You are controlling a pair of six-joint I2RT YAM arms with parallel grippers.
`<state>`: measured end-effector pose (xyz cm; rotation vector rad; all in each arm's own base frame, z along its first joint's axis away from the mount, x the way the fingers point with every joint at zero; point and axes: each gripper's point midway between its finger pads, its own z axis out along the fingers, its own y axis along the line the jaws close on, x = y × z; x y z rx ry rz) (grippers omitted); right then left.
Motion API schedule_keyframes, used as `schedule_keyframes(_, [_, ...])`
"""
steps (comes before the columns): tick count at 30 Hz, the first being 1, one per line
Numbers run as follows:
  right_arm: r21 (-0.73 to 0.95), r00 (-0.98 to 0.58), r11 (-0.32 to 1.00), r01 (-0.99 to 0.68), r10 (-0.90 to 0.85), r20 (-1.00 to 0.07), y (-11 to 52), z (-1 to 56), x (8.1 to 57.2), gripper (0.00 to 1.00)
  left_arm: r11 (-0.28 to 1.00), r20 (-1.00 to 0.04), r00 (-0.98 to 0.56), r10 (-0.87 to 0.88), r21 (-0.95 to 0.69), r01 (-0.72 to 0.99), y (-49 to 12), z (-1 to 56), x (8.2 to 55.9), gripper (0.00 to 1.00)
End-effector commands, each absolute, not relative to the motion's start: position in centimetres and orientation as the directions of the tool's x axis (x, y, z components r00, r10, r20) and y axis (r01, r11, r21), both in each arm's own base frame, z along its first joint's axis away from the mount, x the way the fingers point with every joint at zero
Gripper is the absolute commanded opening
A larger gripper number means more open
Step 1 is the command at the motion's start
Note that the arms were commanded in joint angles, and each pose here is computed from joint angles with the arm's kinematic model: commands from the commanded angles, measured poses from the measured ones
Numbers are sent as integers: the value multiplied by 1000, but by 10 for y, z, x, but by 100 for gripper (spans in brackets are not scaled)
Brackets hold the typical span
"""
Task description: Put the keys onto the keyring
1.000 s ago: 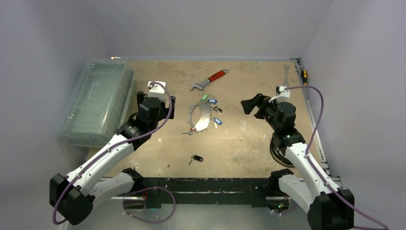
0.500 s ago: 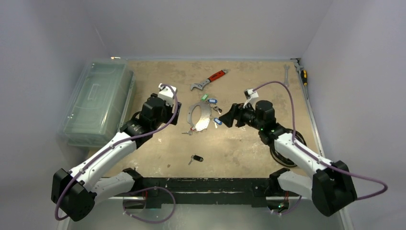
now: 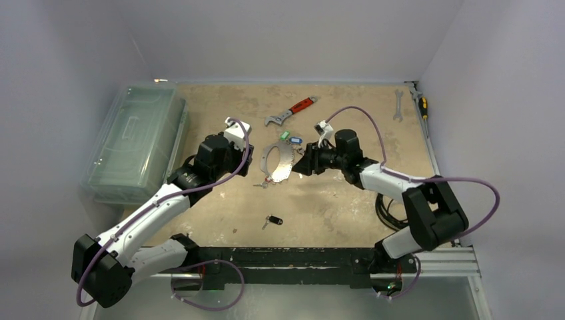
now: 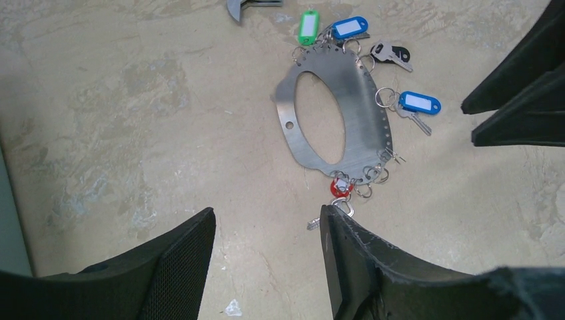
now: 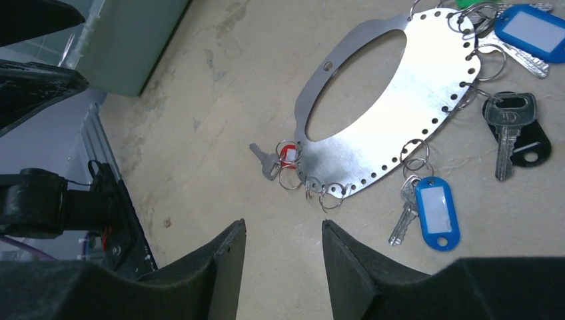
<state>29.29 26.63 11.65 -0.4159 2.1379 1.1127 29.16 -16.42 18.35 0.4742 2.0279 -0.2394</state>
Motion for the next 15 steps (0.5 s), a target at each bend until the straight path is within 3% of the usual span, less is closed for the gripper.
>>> schedule_keyframes(1, [580, -674, 499, -644, -12, -738, 286, 127, 304, 47, 890, -902, -377, 210, 16, 456, -173, 205, 298, 57])
schedule_keyframes(15, [621, -739, 490, -612, -74, -670, 301, 77, 314, 42, 878, -900, -380, 215, 8, 478, -178, 204, 297, 56])
